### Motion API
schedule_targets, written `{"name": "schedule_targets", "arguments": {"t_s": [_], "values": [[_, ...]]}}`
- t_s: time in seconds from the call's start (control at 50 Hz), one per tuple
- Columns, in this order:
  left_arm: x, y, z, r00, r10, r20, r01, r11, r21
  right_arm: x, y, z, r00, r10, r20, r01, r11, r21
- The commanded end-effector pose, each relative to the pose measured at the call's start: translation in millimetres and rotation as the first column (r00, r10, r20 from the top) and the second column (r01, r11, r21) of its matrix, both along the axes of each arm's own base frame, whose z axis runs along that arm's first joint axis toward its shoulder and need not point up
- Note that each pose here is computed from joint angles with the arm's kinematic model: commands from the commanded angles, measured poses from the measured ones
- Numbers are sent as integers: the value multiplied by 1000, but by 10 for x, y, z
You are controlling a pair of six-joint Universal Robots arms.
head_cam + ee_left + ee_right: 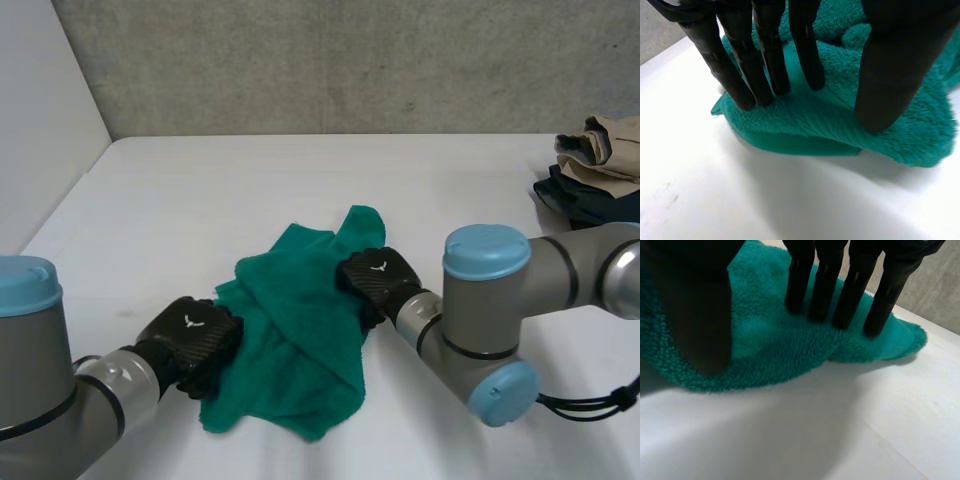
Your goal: Fold the laundry.
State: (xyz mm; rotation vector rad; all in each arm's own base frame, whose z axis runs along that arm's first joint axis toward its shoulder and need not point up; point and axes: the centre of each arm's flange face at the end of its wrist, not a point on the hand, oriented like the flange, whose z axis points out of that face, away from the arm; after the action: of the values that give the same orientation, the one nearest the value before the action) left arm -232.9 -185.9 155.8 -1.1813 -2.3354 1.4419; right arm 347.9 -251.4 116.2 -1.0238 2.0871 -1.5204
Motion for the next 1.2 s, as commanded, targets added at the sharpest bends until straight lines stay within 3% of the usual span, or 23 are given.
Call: {"name": "schedule_targets", "arguments": {"t_s": [0.02,0.1,0.18,0.32,0.38,0.46,0.56,0.7,0.86,1.2], "values": [[-89,-135,-36,999,-22,-25,20,998,-65,97,-136,-36,998,-51,39,53,997,-55],[-139,-182,31,998,-26,-49,21,995,-98,-13,-250,41,990,-139,35,141,987,-81],[-148,-191,212,995,-19,-99,7,993,-119,-240,-378,424,978,-204,47,209,968,-141],[-76,-179,720,968,15,-251,-71,974,-216,-495,-480,1314,981,-169,91,190,923,-335],[-53,-160,791,958,20,-288,-84,974,-211,-477,-490,1447,985,-133,112,165,921,-354],[-112,-5,604,961,-6,-275,-23,994,-103,-412,-505,1345,989,-113,99,138,940,-312],[-204,350,212,984,-86,-157,97,994,60,-368,-409,1141,993,-107,45,115,963,-244],[-332,298,-11,979,-163,-120,162,987,-11,-404,-392,1043,993,-117,27,120,966,-230],[-658,290,-195,956,-264,-128,258,964,-57,-506,-371,908,990,-138,5,136,971,-195],[-1019,185,-363,943,-323,-78,314,943,-110,-601,-323,701,988,-153,-12,149,976,-159]]}}
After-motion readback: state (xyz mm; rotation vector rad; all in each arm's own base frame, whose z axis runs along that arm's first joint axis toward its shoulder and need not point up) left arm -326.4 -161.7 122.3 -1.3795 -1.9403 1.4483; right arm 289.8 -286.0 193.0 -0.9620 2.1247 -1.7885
